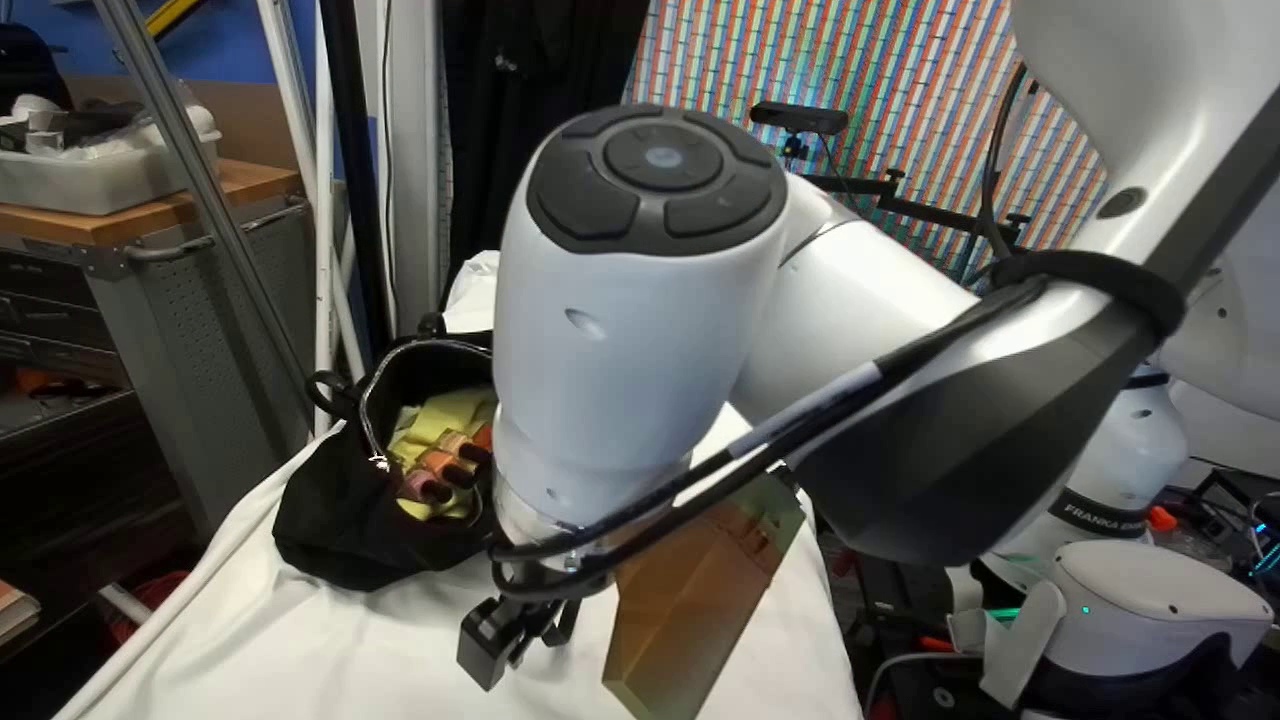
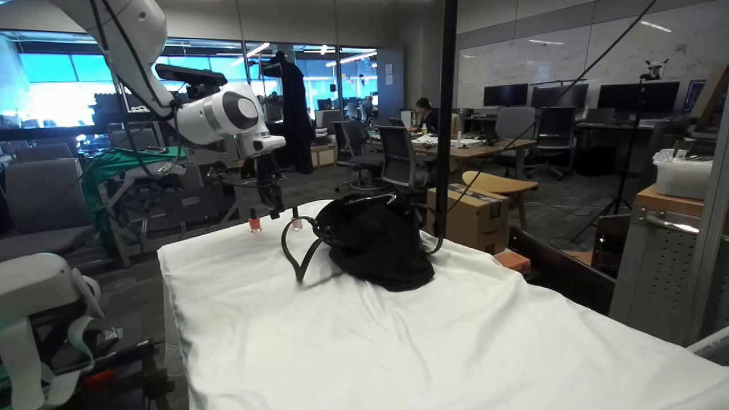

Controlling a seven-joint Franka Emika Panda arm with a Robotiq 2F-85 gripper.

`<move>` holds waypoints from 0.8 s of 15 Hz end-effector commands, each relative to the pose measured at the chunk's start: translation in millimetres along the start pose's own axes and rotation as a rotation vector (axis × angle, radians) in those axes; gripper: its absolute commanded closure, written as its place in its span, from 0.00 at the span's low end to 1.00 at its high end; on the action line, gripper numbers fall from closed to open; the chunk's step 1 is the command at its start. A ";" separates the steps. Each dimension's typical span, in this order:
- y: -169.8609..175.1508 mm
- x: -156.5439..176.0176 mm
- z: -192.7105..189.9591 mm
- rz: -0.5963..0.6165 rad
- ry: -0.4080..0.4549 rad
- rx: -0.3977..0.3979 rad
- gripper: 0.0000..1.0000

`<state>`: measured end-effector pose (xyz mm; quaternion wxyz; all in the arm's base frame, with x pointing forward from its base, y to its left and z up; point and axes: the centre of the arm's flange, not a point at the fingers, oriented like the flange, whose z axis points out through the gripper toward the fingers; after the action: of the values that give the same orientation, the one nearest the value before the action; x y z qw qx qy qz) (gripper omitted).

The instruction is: Pick up the nail polish bottles and place them in the black bag

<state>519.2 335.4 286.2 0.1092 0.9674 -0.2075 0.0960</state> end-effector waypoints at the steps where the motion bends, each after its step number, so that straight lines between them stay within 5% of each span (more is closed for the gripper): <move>1: -6.5 -19.8 -10.3 -0.030 -0.004 0.019 0.00; 12: -51.7 -26.8 -14.4 -0.260 -0.056 0.114 0.00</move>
<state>499.0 387.8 279.4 0.0798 0.9869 -0.1155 0.0798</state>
